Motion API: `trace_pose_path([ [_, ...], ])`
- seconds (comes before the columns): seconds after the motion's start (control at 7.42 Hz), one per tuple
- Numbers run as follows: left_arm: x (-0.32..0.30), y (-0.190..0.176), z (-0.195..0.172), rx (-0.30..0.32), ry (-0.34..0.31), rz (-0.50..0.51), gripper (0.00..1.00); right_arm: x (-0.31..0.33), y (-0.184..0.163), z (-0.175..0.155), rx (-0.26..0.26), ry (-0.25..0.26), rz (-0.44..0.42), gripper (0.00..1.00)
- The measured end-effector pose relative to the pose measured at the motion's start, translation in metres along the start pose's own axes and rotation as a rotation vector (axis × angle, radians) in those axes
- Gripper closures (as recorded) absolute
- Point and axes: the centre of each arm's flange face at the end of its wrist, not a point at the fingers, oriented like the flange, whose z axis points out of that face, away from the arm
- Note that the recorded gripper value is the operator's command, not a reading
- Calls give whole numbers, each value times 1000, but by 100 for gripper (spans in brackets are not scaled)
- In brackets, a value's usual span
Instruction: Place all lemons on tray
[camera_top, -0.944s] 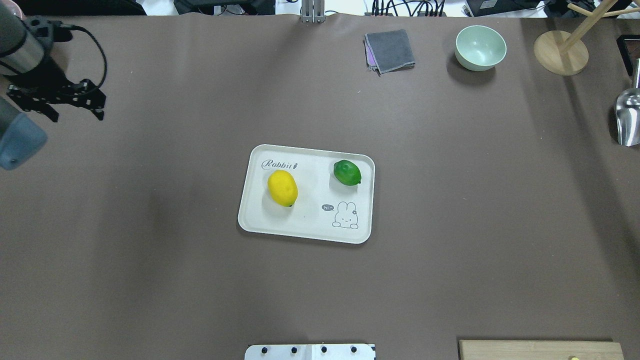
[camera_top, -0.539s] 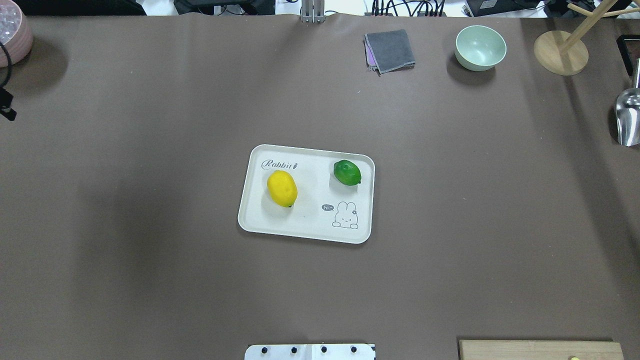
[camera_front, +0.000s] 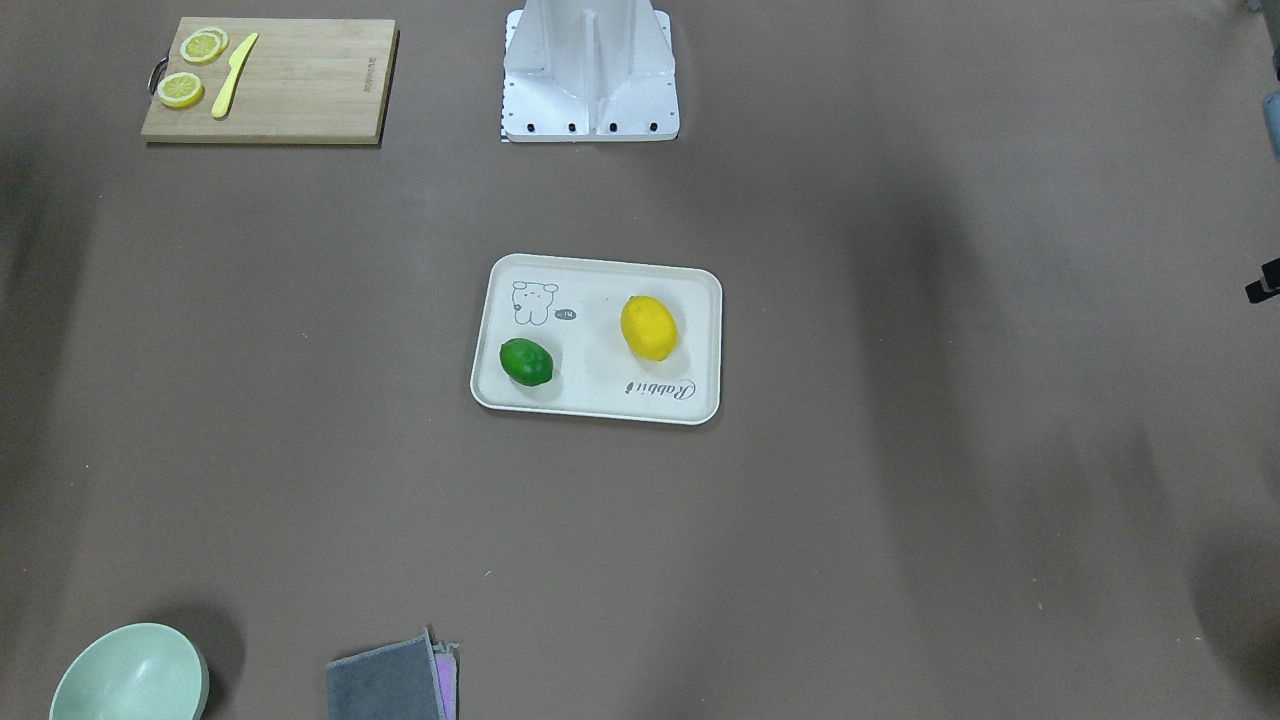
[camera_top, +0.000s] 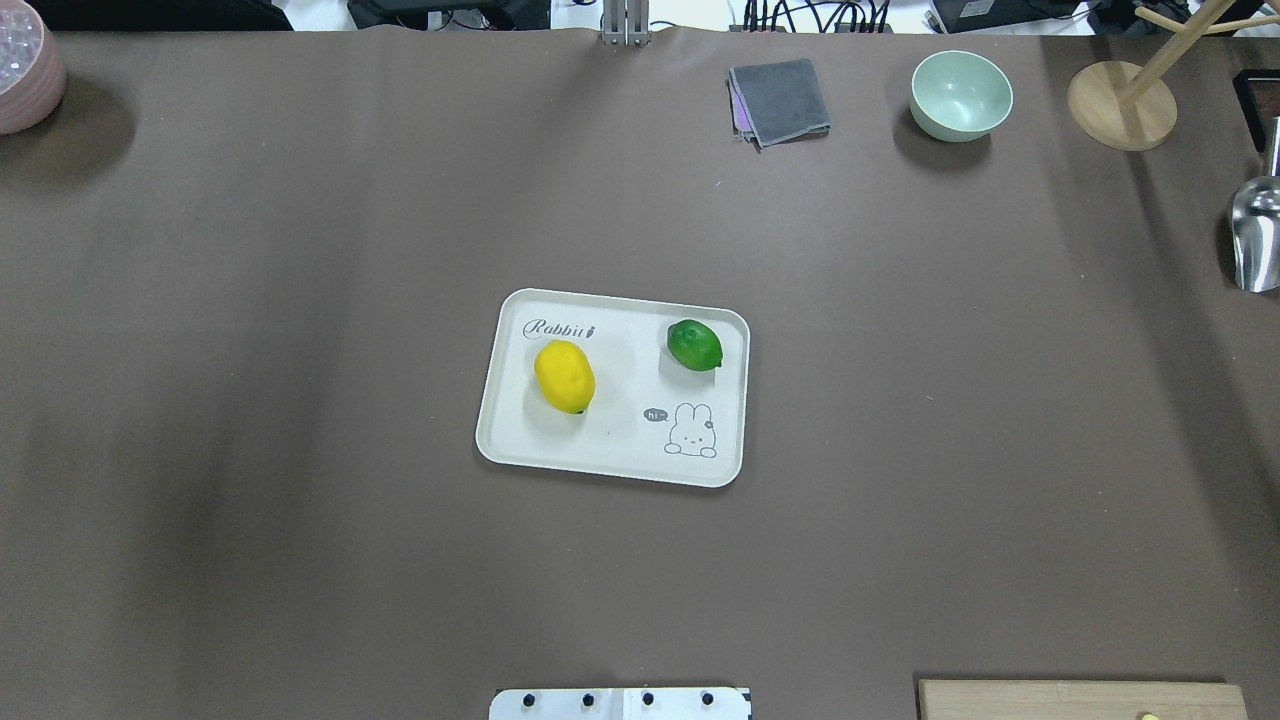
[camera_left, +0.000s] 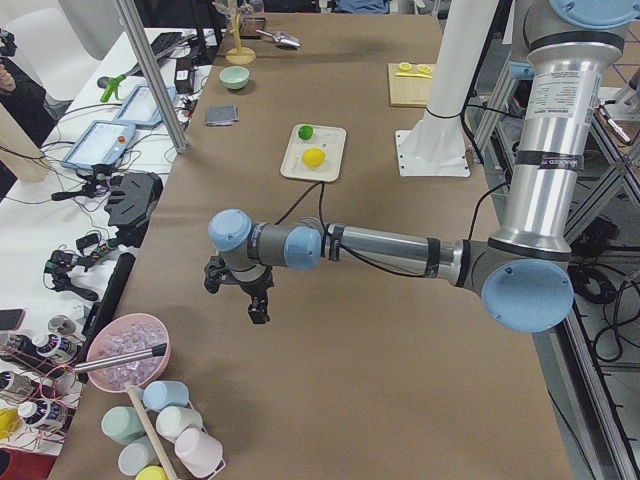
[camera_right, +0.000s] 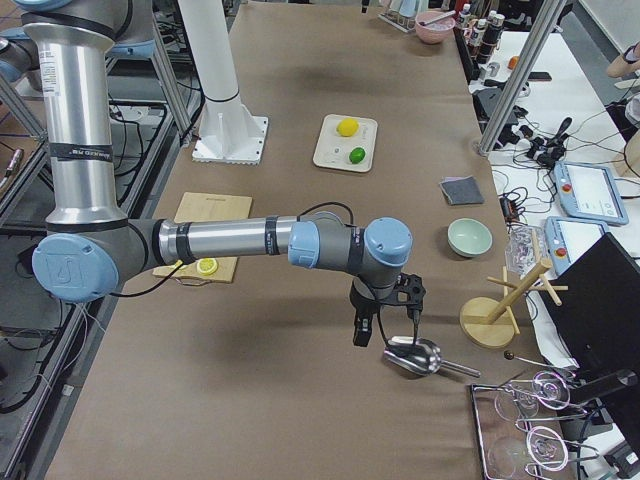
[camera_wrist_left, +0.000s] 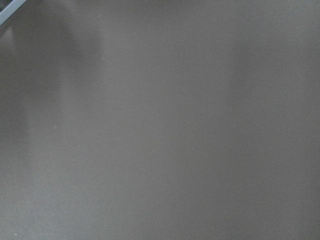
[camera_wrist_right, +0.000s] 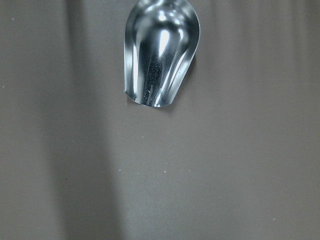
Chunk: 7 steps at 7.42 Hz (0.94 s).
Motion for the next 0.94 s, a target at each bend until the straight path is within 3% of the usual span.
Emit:
trace_pose_path([
  [0.4,-37,67,-8,-1,35,12,2,3,-1,3,-6,-2,7,0],
  [0.94,-31,85,-14,-27,38,-9,2,7,0,9,-4,-6,3,0],
])
